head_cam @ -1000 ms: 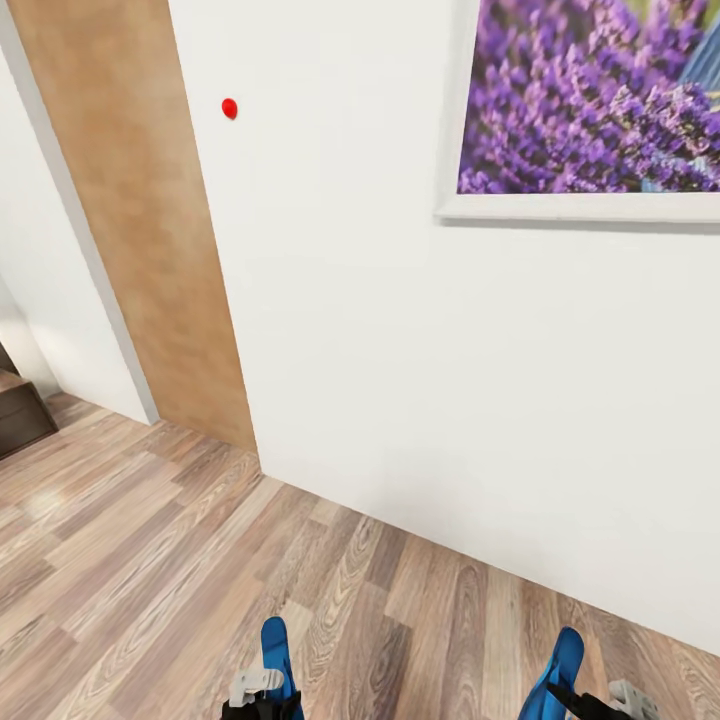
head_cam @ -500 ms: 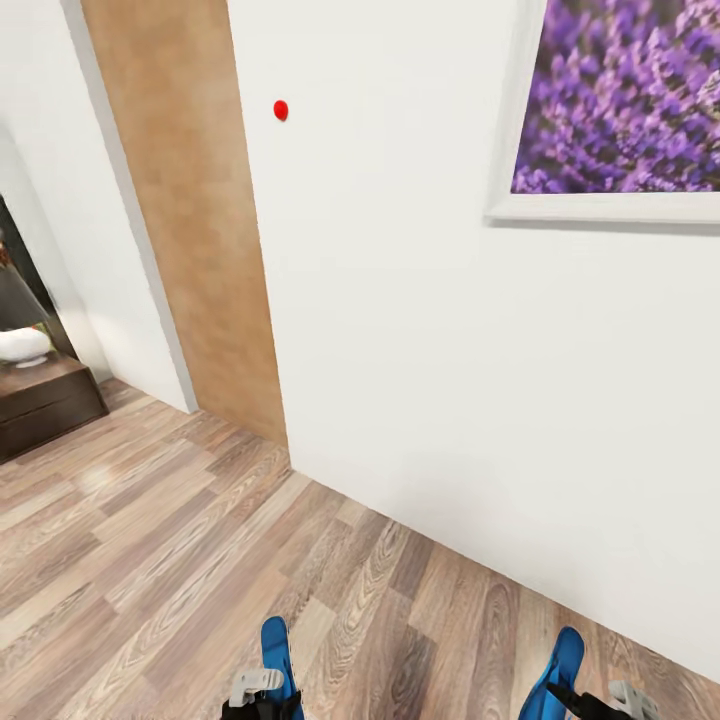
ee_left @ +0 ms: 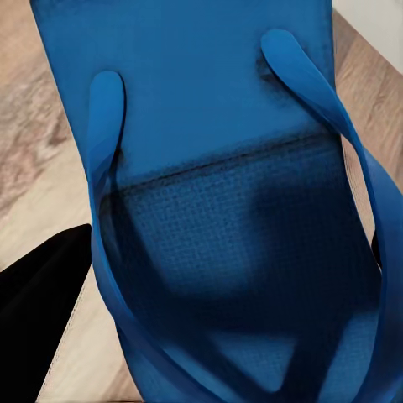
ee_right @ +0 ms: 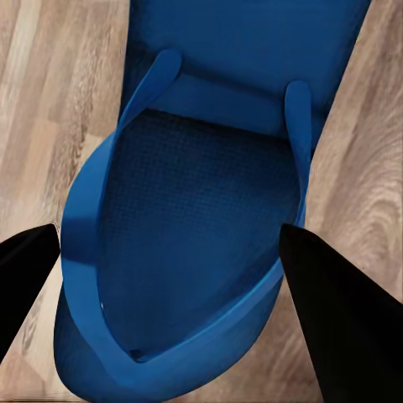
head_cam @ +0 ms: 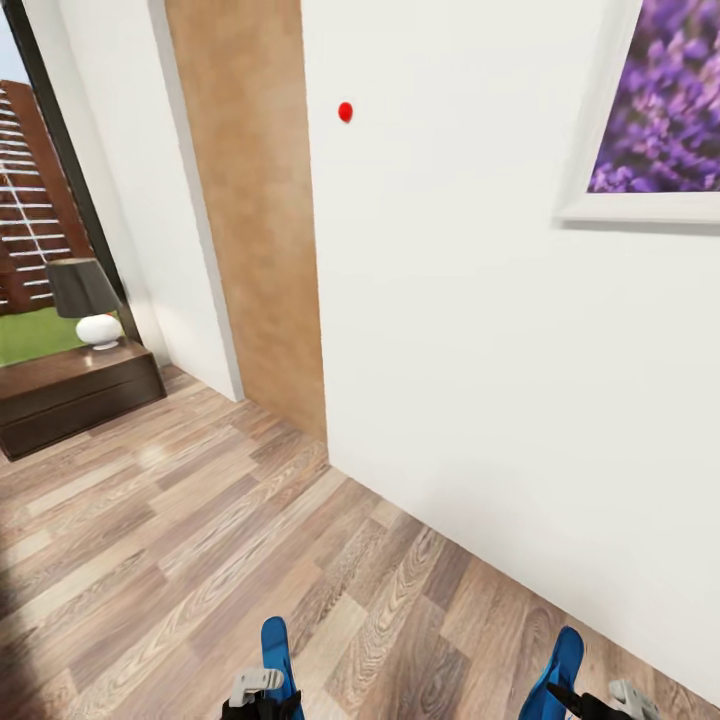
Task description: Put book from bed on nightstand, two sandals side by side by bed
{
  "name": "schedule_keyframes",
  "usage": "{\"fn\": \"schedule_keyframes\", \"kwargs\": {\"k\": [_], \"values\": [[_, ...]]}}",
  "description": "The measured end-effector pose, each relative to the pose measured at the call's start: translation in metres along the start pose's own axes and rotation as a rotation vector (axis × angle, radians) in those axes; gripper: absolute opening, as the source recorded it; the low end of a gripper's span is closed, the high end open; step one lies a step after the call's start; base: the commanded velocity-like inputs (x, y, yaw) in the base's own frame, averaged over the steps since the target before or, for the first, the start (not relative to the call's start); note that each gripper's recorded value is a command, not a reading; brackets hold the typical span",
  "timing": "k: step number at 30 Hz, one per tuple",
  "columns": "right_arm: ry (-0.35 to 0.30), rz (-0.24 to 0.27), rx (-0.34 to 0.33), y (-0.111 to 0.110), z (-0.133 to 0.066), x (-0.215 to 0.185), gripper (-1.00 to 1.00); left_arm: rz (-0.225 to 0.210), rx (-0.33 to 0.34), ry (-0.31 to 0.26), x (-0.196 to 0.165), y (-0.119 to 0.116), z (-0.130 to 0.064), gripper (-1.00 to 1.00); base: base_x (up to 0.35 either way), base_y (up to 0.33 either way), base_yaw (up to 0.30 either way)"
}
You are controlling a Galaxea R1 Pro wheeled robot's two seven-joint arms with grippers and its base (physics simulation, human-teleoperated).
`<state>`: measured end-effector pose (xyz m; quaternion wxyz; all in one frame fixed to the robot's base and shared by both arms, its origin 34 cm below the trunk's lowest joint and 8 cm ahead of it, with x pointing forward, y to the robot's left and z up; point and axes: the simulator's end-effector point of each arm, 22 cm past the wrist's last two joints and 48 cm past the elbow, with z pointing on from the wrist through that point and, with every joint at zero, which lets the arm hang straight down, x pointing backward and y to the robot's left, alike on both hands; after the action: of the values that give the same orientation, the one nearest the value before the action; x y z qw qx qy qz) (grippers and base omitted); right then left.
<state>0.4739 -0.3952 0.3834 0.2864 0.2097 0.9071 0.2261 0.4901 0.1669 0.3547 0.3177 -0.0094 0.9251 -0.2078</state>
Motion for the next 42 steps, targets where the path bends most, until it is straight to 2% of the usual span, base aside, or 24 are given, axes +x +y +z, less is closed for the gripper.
{"fn": "schedule_keyframes", "kwargs": {"k": [16, 26, 32, 42], "values": [[0.0, -0.001, -0.001, 0.0009, 0.0005, 0.0003, -1.0, 0.0, 0.0, 0.0, 0.0, 0.0, 0.0, -1.0, 0.01, 0.0, 0.291], [0.0, -0.002, -0.002, 0.0011, 0.0003, 0.0001, -1.0, 0.0, 0.0, 0.0, -0.0001, -0.0001, -0.0002, -1.0, 0.245, -0.062, 0.271], [0.0, -0.002, -0.002, 0.001, 0.0002, 0.0001, -1.0, 0.001, 0.0, 0.0, -0.0001, -0.0002, -0.0002, -1.0, 0.281, -0.007, 0.043], [-0.001, -0.001, -0.001, 0.0009, 0.0006, -0.0001, -1.0, 0.001, 0.0, -0.001, -0.0003, 0.0, 0.0, -1.0, 0.046, 0.0, 0.213]]}}
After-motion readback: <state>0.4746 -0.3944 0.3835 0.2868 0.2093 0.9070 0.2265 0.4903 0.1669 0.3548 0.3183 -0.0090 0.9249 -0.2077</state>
